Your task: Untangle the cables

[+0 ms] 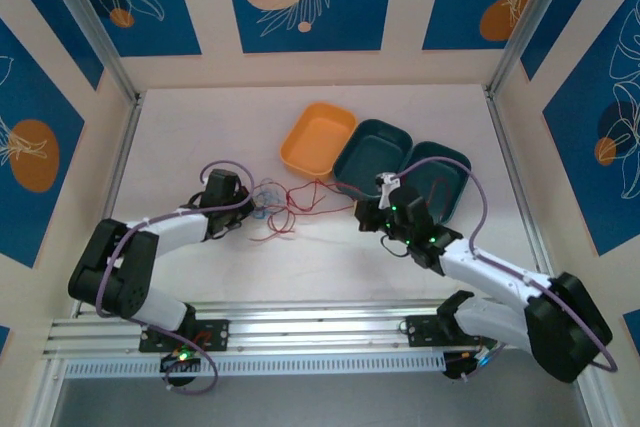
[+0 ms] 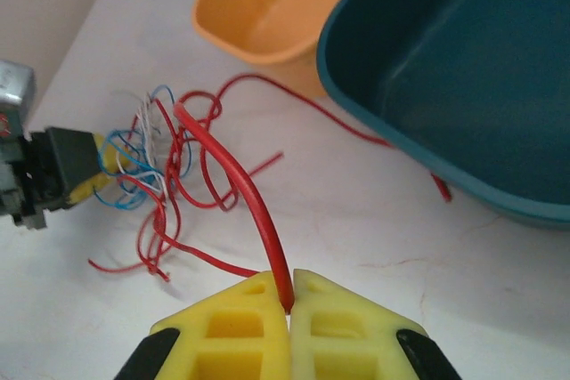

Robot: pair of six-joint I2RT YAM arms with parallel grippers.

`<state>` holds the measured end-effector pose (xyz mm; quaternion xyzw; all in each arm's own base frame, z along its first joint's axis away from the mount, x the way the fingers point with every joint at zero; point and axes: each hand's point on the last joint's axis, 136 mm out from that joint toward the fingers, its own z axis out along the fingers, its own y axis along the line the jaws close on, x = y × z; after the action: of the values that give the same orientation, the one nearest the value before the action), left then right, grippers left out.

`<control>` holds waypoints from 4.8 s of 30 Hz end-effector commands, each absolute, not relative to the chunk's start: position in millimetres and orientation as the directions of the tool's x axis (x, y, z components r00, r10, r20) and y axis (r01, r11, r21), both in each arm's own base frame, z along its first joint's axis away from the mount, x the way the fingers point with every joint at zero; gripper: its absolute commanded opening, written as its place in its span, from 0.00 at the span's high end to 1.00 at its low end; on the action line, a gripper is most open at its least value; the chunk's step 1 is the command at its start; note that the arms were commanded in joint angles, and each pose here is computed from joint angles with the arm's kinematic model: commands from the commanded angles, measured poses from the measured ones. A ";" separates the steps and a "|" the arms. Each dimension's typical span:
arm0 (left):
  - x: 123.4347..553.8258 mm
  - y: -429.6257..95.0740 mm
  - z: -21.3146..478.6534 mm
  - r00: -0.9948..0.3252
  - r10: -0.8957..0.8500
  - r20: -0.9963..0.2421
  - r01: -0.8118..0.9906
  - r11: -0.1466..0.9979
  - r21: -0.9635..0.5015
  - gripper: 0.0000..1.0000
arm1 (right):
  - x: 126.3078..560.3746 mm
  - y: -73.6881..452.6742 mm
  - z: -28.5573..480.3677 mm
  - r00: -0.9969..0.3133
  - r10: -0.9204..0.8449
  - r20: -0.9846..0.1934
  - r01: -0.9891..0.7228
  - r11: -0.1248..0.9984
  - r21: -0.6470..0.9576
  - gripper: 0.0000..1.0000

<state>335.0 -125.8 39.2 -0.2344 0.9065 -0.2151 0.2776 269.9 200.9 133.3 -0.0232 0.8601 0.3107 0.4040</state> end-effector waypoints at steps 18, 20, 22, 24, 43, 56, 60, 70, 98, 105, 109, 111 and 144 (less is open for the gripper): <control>324.7 -76.9 23.7 -0.697 -0.574 -0.429 -0.413 0.811 -0.415 0.98 | 253.7 159.8 218.9 -0.534 0.242 -0.810 -0.376 0.790 0.484 1.00; 323.0 -70.3 23.0 -0.692 -0.578 -0.432 -0.425 0.810 -0.403 0.98 | 251.6 162.0 227.5 -0.533 0.242 -0.811 -0.393 0.778 0.490 1.00; 321.1 -63.9 22.8 -0.687 -0.582 -0.435 -0.438 0.809 -0.391 0.98 | 250.9 163.5 233.9 -0.530 0.239 -0.814 -0.404 0.773 0.490 1.00; 319.2 -58.1 22.8 -0.681 -0.584 -0.441 -0.448 0.809 -0.381 0.98 | 250.5 163.8 240.3 -0.523 0.239 -0.818 -0.411 0.770 0.488 1.00; 308.9 -43.8 23.5 -0.671 -0.581 -0.461 -0.464 0.814 -0.349 0.93 | 269.4 102.5 322.0 -0.436 0.317 -0.842 -0.186 0.884 0.429 1.00; 310.2 -48.6 26.6 -0.670 -0.585 -0.457 -0.449 0.809 -0.379 0.90 | 296.4 24.4 274.6 -0.489 0.475 -0.732 0.141 0.871 0.471 1.00; 308.6 -49.0 24.7 -0.672 -0.587 -0.451 -0.450 0.808 -0.381 0.90 | 299.5 12.4 244.6 -0.514 0.533 -0.672 0.187 0.834 0.518 1.00; 308.0 -50.3 23.4 -0.675 -0.588 -0.447 -0.447 0.807 -0.386 0.90 | 297.9 1.5 180.7 -0.588 0.604 -0.538 0.300 0.781 0.548 1.00; 310.1 -56.3 44.3 -0.666 -0.587 -0.460 -0.409 0.804 -0.433 0.68 | 313.8 19.1 87.2 -0.787 0.557 -0.265 0.457 0.815 0.355 0.86; 307.7 -54.0 57.6 -0.653 -0.582 -0.485 -0.396 0.808 -0.437 0.47 | 306.3 11.0 101.4 -0.774 0.550 -0.314 0.458 0.828 0.322 0.58; 306.5 -53.4 66.8 -0.642 -0.584 -0.496 -0.388 0.806 -0.447 0.32 | 298.8 6.2 111.5 -0.759 0.549 -0.351 0.459 0.832 0.311 0.49; 305.1 -52.1 70.6 -0.638 -0.582 -0.505 -0.385 0.808 -0.445 0.21 | 294.1 3.1 116.8 -0.752 0.549 -0.365 0.464 0.834 0.300 0.47; 310.2 -76.5 76.6 -0.697 -0.525 -0.488 -0.266 0.822 -0.503 0.00 | 300.9 322.0 105.3 -0.849 -0.182 -0.497 -0.375 0.869 0.324 0.53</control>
<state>312.3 -75.2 80.4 -0.2175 0.8983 -0.1939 0.3290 299.5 298.8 102.9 -0.1104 0.9475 0.1927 0.2299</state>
